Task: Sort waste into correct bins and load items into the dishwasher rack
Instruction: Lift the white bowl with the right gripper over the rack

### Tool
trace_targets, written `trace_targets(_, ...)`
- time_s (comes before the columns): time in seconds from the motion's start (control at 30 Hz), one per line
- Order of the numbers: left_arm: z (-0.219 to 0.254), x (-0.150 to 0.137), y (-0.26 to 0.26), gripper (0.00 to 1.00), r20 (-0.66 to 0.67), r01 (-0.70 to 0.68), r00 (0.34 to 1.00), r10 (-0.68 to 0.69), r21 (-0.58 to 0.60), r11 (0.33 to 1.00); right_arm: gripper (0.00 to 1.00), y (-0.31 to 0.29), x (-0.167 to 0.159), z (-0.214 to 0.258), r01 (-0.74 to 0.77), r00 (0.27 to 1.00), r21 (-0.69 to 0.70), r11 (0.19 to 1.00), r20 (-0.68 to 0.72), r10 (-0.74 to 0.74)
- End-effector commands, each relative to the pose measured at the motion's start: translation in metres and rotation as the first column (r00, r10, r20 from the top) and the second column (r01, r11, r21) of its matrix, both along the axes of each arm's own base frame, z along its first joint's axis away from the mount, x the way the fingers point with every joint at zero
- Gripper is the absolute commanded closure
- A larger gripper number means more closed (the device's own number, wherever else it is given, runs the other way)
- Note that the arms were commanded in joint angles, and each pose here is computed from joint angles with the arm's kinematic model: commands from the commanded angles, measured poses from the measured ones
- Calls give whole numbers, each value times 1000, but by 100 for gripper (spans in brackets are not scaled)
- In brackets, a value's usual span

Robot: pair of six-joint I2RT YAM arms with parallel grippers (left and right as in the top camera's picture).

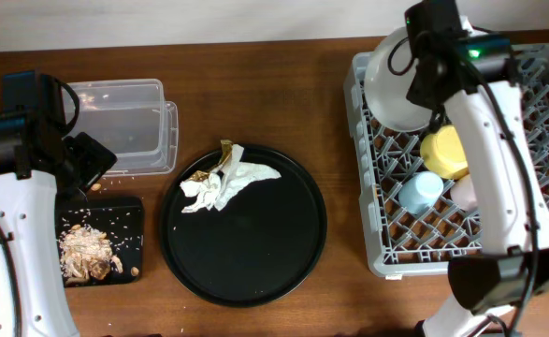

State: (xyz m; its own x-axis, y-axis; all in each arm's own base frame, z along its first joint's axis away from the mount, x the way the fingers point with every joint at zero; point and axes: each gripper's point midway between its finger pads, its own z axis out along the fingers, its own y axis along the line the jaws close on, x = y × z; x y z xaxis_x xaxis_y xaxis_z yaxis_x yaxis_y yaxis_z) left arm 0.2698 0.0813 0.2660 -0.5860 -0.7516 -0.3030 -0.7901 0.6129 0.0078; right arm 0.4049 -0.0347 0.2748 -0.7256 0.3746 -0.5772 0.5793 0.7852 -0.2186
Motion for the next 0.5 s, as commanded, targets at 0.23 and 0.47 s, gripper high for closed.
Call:
trace_targets(0.23, 2, -2, 1, 1, 6, 1, 1000, -1, 3, 1000, 96, -18, 32, -49, 114, 992, -181, 977, -40, -123)
trace_targets(0.47, 2, -2, 1, 1, 6, 2, 1000, -2, 3, 1000, 96, 8, 42, -77, 48, 993, -196, 979, -98, -68)
